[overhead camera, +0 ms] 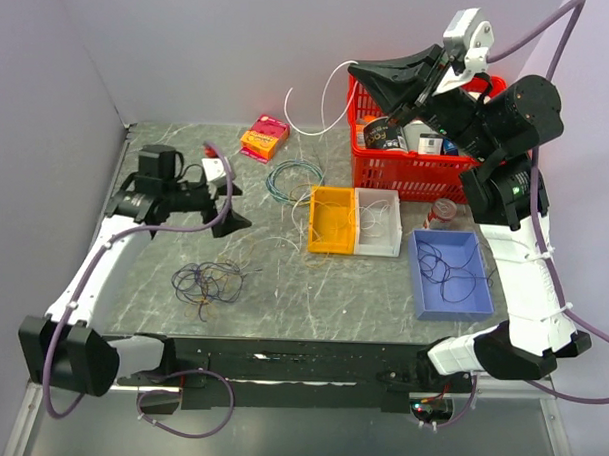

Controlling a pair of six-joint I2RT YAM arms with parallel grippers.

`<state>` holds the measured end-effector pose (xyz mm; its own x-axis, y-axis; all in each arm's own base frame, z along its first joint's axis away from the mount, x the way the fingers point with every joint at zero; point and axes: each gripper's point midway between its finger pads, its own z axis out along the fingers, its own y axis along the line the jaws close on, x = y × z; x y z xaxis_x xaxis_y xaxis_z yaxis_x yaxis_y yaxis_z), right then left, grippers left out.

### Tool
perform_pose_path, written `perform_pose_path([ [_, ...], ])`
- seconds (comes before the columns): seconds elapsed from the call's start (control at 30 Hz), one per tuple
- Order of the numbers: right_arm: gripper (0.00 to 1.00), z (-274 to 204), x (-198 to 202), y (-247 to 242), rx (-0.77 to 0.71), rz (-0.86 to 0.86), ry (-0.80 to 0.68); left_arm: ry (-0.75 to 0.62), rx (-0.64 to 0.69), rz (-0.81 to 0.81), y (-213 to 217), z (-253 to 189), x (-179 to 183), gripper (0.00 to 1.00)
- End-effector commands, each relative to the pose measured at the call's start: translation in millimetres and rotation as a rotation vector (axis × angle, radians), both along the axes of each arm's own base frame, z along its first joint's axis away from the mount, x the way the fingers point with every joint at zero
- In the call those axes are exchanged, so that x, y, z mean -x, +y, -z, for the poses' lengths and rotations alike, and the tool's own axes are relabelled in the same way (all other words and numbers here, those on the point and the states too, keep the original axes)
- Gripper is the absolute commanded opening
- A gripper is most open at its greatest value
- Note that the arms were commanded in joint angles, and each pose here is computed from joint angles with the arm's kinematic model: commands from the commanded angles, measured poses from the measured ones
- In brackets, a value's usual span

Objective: Untangle the cables

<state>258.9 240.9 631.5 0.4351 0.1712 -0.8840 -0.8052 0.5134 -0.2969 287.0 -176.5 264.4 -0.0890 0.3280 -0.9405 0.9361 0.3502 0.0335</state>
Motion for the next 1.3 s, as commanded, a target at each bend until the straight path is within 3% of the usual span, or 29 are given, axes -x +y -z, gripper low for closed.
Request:
perform_pose_path([
  [0.0, 0.0, -28, 22, -11, -0.063, 0.0, -0.068, 0.018, 0.01, 0.067, -31, 10, -1, 0.92],
  [0.13, 0.0, -31, 19, -16, -0.078, 0.034, -0.068, -0.012, -0.101, 0.15, -57, 59, 20, 0.95],
  [0.27, 0.0, -31, 19, -15, -0.075, 0.026, -0.056, -0.042, -0.149, 0.136, -59, 88, 11, 0.96],
  [0.43, 0.0, -31, 19, -15, -0.075, 0.03, -0.054, -0.013, -0.198, 0.125, -60, 108, 6, 0.88],
  [0.53, 0.0, -29, 19, -17, -0.071, 0.042, -0.055, -0.002, -0.222, 0.109, -56, 115, 7, 0.57],
  [0.57, 0.0, -30, 19, -18, -0.069, 0.05, -0.061, 0.0, -0.225, 0.118, -55, 115, 9, 0.34],
  [0.63, 0.0, -27, 16, -21, -0.067, 0.074, -0.052, 0.005, -0.215, 0.119, -54, 110, 15, 0.03],
  [0.67, 0.0, -27, 16, -24, -0.062, 0.088, -0.057, 0.015, -0.206, 0.107, -53, 107, 16, 0.01],
  [0.8, 0.0, -22, 6, -39, -0.064, 0.19, -0.039, 0.005, -0.213, 0.061, -37, 101, 21, 0.01],
  [0.9, 0.0, -11, -16, -62, -0.053, 0.347, 0.006, 0.017, -0.227, -0.086, -7, 102, 2, 0.01],
  [1.03, 0.0, 17, -56, -118, -0.051, 0.601, 0.109, 0.035, -0.194, -0.329, 61, 93, -31, 0.01],
  [1.13, 0.0, 38, -65, -142, -0.112, 0.652, 0.178, 0.033, -0.183, -0.425, 96, 88, -37, 0.01],
  [1.23, 0.0, 43, -55, -140, -0.13, 0.609, 0.147, 0.021, -0.196, -0.254, 82, 90, -15, 0.01],
  [1.27, 0.0, 43, -52, -137, -0.142, 0.586, 0.156, 0.026, -0.173, -0.212, 75, 87, -9, 0.06],
])
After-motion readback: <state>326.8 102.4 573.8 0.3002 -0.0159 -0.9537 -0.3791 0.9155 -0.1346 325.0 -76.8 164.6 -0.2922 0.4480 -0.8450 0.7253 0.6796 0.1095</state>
